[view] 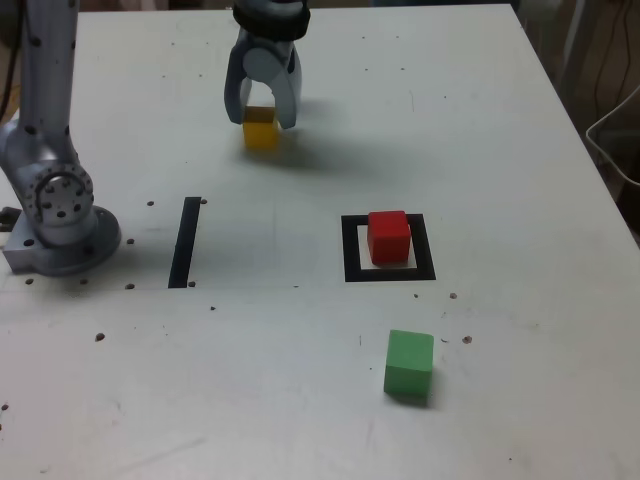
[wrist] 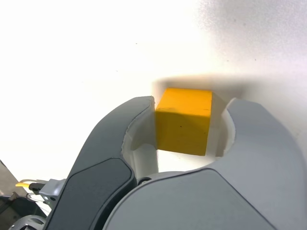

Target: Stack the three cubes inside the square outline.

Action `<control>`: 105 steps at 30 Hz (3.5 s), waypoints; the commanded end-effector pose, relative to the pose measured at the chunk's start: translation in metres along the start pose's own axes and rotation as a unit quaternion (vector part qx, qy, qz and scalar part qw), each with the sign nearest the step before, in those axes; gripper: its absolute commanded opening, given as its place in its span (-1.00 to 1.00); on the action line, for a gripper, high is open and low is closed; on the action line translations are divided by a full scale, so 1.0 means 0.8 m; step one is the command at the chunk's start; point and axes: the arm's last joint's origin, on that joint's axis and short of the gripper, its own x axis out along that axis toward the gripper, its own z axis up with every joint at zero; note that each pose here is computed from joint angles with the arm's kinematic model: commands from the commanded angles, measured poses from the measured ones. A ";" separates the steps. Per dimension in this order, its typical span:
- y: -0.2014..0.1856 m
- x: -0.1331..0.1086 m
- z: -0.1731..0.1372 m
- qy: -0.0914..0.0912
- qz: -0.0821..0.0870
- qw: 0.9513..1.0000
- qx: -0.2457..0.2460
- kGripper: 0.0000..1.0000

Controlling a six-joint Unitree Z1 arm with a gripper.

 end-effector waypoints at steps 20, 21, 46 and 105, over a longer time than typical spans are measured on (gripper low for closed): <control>-0.018 -0.036 -0.023 -0.032 0.028 0.999 0.005 0.99; -0.022 -0.043 -0.026 -0.038 0.033 0.999 0.007 0.99; -0.032 -0.018 -0.045 -0.021 0.033 0.999 -0.027 0.99; -0.004 0.021 -0.018 -0.044 0.023 0.998 -0.041 -0.55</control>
